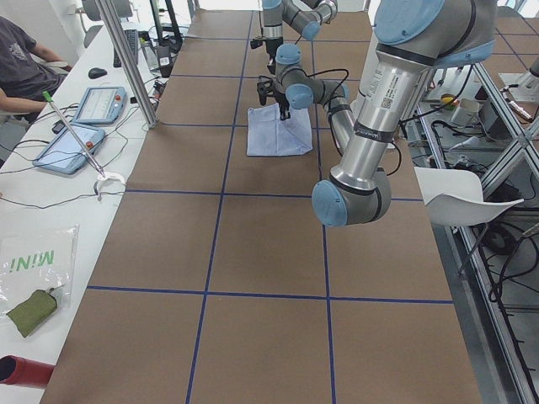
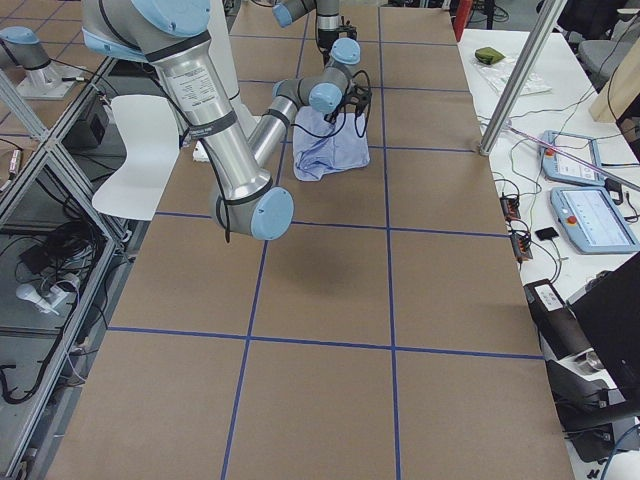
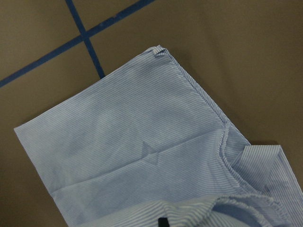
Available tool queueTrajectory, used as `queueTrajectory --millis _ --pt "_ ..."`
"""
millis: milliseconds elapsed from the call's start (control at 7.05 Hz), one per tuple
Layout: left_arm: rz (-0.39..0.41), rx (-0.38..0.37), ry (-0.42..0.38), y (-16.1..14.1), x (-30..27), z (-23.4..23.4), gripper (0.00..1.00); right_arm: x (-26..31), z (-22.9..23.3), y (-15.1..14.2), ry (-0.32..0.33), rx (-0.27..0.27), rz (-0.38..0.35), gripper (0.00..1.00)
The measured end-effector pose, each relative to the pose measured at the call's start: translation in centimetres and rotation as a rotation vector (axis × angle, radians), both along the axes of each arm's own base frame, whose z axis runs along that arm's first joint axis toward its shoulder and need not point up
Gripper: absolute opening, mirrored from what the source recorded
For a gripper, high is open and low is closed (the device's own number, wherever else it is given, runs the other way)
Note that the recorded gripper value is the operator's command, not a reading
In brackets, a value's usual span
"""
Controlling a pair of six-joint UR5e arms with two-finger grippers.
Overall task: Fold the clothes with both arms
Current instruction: 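Carry the near edge over the shirt toward its far edge with both grippers, then lay the edge down at the far side and open both grippers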
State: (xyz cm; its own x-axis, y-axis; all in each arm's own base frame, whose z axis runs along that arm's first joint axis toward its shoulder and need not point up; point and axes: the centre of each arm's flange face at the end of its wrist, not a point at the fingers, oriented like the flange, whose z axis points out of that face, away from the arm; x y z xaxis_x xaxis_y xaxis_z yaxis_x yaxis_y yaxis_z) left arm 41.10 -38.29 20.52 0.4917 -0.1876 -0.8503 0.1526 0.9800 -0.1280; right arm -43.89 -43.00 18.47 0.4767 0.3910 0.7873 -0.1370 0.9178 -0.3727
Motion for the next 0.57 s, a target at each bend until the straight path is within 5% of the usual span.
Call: queueTrajectory --millis 567 --pt "-0.039 0.02 -0.011 -5.3 1.5 4.4 0.0 -4.2 0.7 -6.6 0.08 0.029 0.003 0.0"
